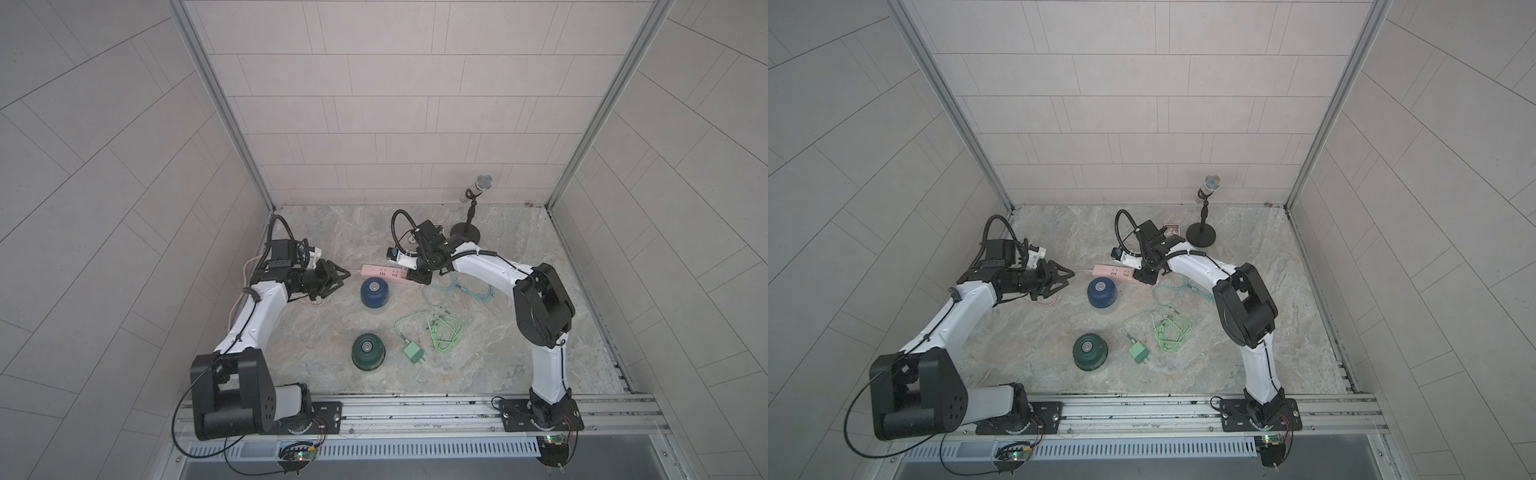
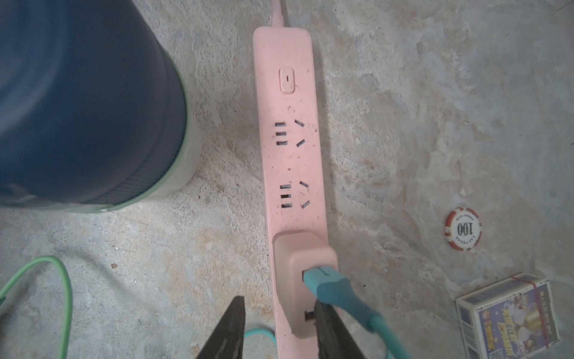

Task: Charge the cordless meat grinders
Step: Insert the plug into the socket.

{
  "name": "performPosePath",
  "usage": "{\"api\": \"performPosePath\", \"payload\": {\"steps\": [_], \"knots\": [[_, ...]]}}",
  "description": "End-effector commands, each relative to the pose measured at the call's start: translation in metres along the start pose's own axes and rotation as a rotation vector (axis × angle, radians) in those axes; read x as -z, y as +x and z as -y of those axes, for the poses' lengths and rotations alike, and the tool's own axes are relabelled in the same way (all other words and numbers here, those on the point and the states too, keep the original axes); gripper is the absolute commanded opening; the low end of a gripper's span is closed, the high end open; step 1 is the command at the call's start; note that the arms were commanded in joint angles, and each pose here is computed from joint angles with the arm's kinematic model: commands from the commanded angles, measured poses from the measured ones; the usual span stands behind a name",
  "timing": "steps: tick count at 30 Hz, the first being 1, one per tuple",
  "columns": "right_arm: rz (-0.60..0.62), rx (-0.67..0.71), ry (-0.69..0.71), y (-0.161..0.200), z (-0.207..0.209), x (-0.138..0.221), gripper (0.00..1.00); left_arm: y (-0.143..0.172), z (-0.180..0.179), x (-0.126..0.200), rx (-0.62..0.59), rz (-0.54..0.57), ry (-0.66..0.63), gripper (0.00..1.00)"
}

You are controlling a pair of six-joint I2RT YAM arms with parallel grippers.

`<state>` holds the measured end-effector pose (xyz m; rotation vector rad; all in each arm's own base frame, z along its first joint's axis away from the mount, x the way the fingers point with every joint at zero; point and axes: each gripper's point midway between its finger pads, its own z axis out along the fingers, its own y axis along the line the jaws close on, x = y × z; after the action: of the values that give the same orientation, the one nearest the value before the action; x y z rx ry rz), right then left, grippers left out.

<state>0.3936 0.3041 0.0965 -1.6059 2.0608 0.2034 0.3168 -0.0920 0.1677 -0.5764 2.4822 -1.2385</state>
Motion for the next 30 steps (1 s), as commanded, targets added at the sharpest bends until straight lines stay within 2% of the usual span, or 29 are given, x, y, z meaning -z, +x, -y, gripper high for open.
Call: {"api": "performPosePath", "payload": {"steps": [1, 12, 25, 30], "knots": [[-0.216, -0.047, -0.168, 0.065, -0.051, -0.023, 0.39, -0.009, 0.007, 0.002, -0.031, 0.017, 0.019, 0.44], [-0.226, -0.052, -0.205, 0.059, -0.068, -0.027, 0.39, -0.011, 0.010, 0.003, -0.032, 0.018, 0.023, 0.44], [-0.043, -0.062, -0.109, -0.013, -0.025, 0.028, 0.48, -0.008, 0.010, 0.003, -0.039, 0.002, 0.019, 0.44], [-0.015, -0.061, -0.118, -0.022, -0.028, 0.046, 0.52, -0.008, 0.012, 0.004, -0.049, 0.001, 0.025, 0.44]]}}
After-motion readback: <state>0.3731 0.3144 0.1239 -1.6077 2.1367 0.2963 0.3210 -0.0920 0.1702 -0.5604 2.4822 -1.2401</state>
